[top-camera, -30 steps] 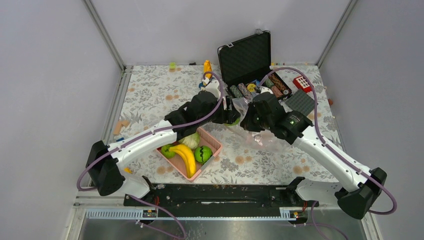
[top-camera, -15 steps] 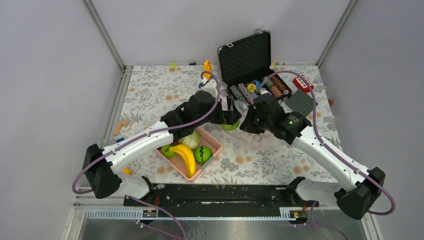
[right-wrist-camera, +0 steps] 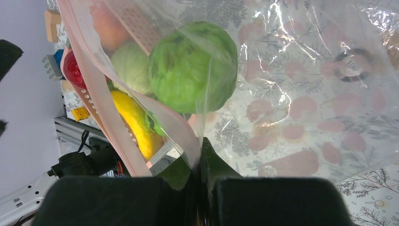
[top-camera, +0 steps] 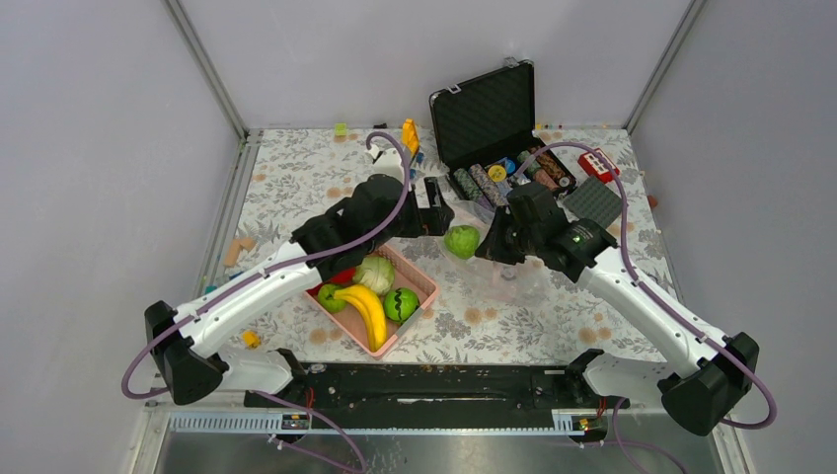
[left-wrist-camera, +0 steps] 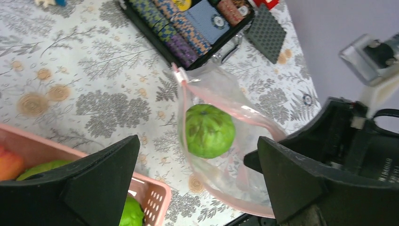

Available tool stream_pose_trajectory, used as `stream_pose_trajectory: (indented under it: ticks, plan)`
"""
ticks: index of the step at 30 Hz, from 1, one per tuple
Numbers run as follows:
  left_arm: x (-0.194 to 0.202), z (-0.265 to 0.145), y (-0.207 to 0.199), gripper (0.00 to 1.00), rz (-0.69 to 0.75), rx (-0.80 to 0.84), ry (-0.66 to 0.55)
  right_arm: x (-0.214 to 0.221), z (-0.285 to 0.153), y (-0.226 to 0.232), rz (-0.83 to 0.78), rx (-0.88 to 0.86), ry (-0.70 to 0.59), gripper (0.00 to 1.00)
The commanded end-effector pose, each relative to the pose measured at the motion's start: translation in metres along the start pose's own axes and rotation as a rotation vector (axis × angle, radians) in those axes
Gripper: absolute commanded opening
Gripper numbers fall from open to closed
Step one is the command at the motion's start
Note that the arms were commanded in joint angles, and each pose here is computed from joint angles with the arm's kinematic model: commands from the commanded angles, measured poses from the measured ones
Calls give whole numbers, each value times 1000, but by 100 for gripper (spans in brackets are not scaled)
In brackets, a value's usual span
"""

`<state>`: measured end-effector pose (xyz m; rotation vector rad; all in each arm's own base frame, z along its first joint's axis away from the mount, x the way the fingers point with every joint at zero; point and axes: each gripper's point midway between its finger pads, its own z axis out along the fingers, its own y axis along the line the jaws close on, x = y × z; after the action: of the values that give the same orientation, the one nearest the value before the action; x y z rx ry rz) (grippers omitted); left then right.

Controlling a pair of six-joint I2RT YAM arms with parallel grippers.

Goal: Place the food in the zip-top bag and seal the zipper

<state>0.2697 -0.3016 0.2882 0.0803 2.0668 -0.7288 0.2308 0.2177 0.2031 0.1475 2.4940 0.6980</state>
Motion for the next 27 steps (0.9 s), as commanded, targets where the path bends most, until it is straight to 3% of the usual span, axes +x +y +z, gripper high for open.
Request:
stream_pose_trajectory:
  ticks: [1, 6, 11, 14, 16, 17, 19, 22, 27]
  plan:
    - [-7, -4, 11, 99, -19, -72, -22, -5, -4, 12, 17, -67, -7, 2]
    - [14, 15, 6, 96, -31, -54, 71, -6, -6, 19, 12, -104, -7, 4]
    - [31, 31, 7, 78, -32, -66, 140, -10, -11, 21, 8, -122, -33, 5]
    - [32, 35, 11, 57, -32, -93, 149, -11, -13, 21, 7, -129, -44, 6]
    - [28, 35, 11, 32, -31, -105, 141, -13, -13, 18, -13, -116, -54, 13]
    - [25, 35, 10, 21, -28, -105, 136, -15, -13, 14, -36, -88, -62, 18]
    - [18, 33, 6, 3, -20, -96, 123, -30, -15, -3, -138, 27, -104, 39]
    - [9, 31, -3, 0, -1, -65, 115, -53, -25, -28, -311, 206, -134, 54]
    - [-5, 26, -24, 0, 27, 15, 107, -80, -31, -37, -404, 312, -210, 63]
